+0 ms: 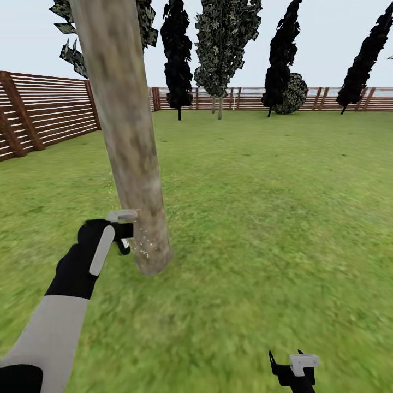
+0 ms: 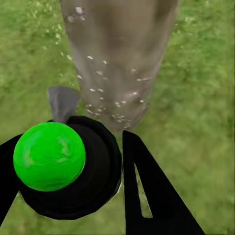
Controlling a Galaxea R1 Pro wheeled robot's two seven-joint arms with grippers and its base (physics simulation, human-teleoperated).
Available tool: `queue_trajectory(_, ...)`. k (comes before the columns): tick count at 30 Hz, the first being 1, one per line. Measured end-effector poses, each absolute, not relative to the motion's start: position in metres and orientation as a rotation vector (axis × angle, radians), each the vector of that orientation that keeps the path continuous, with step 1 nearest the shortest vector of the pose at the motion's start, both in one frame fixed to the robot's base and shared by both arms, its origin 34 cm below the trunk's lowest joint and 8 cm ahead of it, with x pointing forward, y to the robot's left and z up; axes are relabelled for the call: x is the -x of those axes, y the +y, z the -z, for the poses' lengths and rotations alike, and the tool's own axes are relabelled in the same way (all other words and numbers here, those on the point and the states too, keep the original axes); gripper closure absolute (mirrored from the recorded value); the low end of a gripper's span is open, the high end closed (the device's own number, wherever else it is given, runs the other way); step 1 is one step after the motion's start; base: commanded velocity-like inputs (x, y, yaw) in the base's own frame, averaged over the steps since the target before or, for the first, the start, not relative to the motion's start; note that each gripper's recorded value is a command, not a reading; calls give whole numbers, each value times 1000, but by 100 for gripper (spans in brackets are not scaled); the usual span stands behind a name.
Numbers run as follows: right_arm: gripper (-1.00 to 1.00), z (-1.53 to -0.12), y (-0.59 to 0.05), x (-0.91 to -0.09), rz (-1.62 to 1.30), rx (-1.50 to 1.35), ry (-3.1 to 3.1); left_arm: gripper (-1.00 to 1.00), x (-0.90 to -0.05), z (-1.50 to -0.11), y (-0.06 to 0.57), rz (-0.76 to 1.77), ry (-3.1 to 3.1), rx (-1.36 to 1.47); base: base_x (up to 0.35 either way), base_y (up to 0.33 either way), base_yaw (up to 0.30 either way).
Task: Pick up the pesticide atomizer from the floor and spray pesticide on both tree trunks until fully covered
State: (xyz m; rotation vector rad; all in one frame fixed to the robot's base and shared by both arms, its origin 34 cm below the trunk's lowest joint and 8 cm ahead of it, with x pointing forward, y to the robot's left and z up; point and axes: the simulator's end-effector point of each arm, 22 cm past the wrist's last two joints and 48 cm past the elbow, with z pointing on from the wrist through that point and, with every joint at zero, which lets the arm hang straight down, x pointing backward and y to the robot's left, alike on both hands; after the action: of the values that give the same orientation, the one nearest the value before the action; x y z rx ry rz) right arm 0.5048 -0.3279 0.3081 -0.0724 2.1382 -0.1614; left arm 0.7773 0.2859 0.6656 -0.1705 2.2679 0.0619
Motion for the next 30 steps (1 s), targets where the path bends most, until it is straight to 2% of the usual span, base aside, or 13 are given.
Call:
queue_trajectory(4, -100, -308, -328, -505, 161, 72, 2138, 100, -785, -684, 248, 8, 2236, 149, 0, 0, 0)
queue_trajectory(7, -100, -308, -328, -505, 161, 73, 2138, 100, -786, -693, 263, -26, 2215, 161, 0, 0, 0)
queue_trajectory(10, -100, -308, -328, -505, 161, 73, 2138, 100, -784, -697, 316, -103, 2203, 224, 0, 0, 0)
queue_trajectory(20, -100, -308, -328, -505, 161, 73, 2138, 100, -779, -689, 299, -58, 2208, 220, 0, 0, 0)
queue_trajectory(30, -100, -308, -328, -505, 161, 74, 2138, 100, -678, -427, 301, -195, 2540, 240, 0, 0, 0)
